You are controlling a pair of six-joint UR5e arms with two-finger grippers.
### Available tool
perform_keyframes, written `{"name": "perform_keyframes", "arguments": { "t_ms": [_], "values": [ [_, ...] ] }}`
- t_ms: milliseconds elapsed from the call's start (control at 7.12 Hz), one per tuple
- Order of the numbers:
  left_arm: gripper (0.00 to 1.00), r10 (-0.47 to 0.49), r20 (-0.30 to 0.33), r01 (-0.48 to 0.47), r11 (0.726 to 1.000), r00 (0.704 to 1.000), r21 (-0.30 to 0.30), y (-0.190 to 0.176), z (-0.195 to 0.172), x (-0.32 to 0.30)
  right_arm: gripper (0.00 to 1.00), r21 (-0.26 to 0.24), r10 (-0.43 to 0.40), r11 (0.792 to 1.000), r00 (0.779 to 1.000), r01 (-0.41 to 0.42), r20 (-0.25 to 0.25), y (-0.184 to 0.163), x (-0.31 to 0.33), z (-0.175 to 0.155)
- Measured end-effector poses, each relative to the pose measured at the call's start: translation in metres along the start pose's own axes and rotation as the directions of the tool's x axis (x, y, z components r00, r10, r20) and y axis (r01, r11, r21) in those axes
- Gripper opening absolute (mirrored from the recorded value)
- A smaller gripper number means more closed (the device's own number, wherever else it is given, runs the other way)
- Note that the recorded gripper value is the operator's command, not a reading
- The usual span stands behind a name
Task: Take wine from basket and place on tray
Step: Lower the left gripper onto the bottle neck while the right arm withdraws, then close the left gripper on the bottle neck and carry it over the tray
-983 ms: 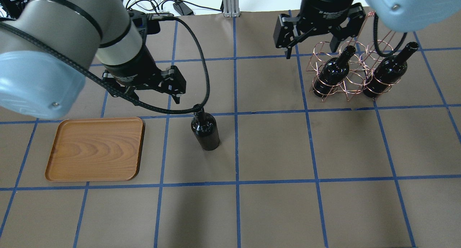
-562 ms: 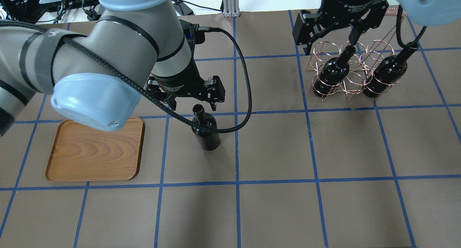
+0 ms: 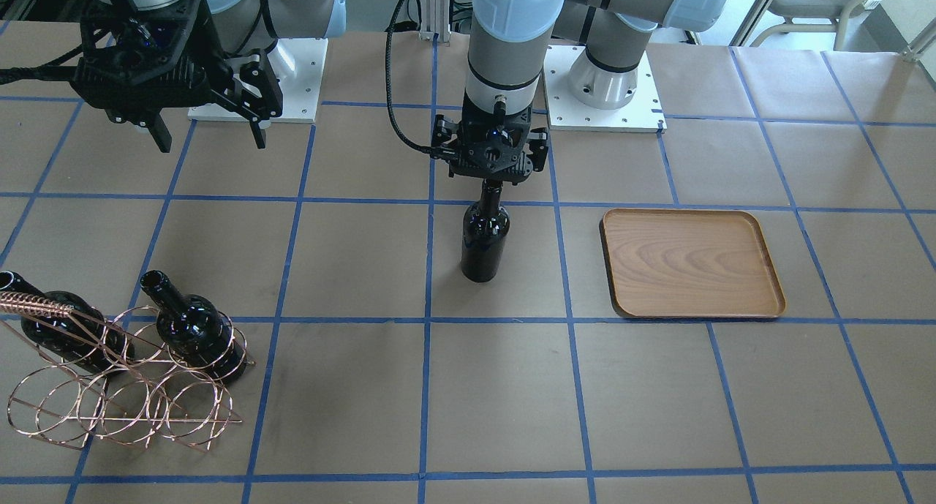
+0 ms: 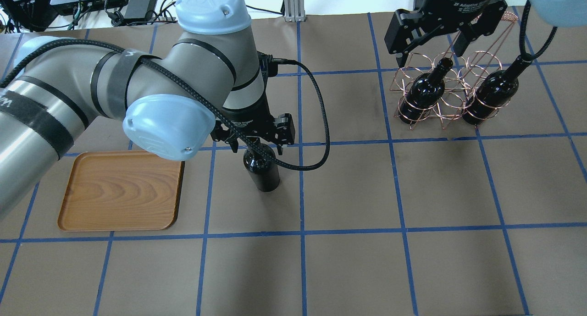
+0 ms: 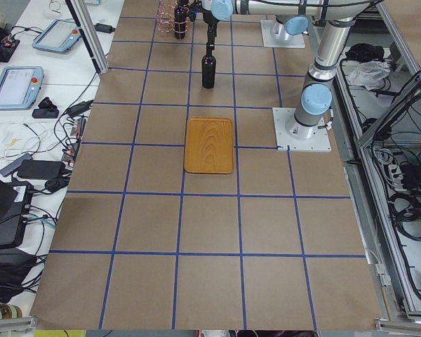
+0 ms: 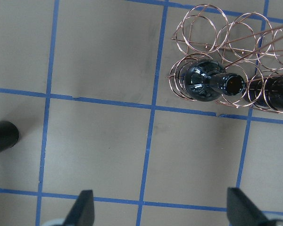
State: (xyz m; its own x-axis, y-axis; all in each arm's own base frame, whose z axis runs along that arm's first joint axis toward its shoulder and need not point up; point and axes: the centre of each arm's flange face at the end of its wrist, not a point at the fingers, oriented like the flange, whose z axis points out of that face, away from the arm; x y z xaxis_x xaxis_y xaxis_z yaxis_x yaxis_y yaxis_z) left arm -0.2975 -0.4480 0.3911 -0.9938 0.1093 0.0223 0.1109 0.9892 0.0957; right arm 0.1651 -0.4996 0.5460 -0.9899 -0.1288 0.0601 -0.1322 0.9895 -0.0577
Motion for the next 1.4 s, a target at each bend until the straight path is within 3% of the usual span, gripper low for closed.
{"name": "perform_keyframes", "arguments": {
  "t_ms": [140,421,983,1124,1264,1405],
  "values": [
    [0.9,0.009,0.003,-0.009,1.0,1.0,-0.008,-0.002,0.004,-0.001,1.0,-0.002,0.0,1.0,1.0,0.0,0.0,0.0,0.0,0.0],
    [0.71,0.035,0.003,-0.035,0.999,0.999,-0.012,-0.006,0.007,-0.005,1.0,-0.004,-0.001,1.0,1.0,0.001,0.001,0.0,0.0,0.001],
    [0.63,0.032,-0.007,-0.032,0.999,0.999,-0.013,-0.011,0.007,-0.014,1.0,-0.005,-0.004,1.0,1.0,0.004,0.001,0.001,0.0,0.002],
    [0.42,0.028,-0.007,-0.028,1.0,1.0,-0.015,-0.012,0.007,-0.014,1.0,-0.005,-0.004,1.0,1.0,0.004,0.002,0.001,0.0,0.002],
    [0.11,0.024,-0.008,-0.024,1.0,1.0,-0.016,-0.013,0.009,-0.014,1.0,-0.005,-0.004,1.0,1.0,0.004,0.002,0.001,0.0,0.002],
    [0.0,0.021,-0.01,-0.021,1.0,1.0,-0.017,-0.014,0.01,-0.014,1.0,-0.005,-0.003,1.0,1.0,0.003,0.002,0.001,0.0,0.002]
  ]
}}
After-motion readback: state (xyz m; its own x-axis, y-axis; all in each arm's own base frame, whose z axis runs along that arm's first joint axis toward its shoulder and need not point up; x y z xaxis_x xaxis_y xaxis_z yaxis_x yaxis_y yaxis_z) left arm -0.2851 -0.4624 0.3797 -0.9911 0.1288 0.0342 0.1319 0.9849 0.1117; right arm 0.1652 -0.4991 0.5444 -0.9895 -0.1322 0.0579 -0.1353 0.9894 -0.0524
